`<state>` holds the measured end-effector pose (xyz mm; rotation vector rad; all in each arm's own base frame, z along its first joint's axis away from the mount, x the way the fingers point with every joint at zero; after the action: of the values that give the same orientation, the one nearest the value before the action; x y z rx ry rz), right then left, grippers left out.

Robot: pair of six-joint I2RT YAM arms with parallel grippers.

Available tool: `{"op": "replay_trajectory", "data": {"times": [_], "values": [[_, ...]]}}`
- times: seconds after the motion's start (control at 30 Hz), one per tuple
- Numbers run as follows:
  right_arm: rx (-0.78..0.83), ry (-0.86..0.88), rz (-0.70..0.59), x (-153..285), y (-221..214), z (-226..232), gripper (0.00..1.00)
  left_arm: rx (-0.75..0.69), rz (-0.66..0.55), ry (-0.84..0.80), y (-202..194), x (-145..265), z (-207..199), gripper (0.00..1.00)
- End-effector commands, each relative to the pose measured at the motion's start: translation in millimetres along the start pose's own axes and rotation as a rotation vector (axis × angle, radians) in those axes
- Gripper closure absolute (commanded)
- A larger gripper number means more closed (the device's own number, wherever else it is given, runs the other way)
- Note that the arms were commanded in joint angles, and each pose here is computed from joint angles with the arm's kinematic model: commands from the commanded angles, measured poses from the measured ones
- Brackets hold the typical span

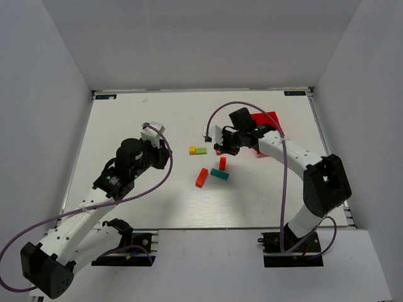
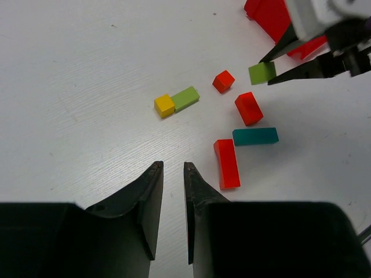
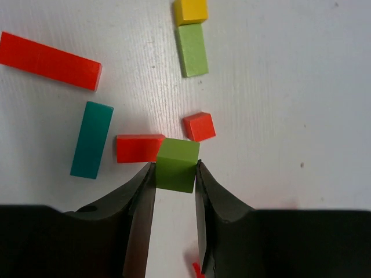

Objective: Build the wood block tower

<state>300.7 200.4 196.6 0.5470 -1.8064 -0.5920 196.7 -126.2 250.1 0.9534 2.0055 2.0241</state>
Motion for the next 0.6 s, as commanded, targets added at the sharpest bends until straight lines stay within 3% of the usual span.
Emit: {"op": "replay_trajectory", "data": {"times": [0.0, 0.23, 0.57], "values": [[0.206, 0.029, -0.105, -10, 19, -16, 1.0, -0.005, 0.005, -0.008, -1, 1, 1, 0.68], [0.225, 0.108, -0.131, -35, 31, -34, 1.0, -0.014, 0.015, -0.007, -2, -1, 1, 0.68], [0.241, 0.229, -0.047, -62, 33, -54, 1.0, -0.014, 0.014, 0.002, -2, -1, 2, 0.68]]}}
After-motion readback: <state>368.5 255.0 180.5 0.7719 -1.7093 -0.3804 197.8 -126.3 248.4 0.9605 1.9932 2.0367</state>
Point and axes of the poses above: each gripper's point midway between its finger pads, its own x axis back along the fingers, its own z axis along the line the jaws close on, y = z × x, the point moved 9 cm from there along x, back along the fingers, and after that the axes turned 3 degrees about -x, right-handed, at the moved point
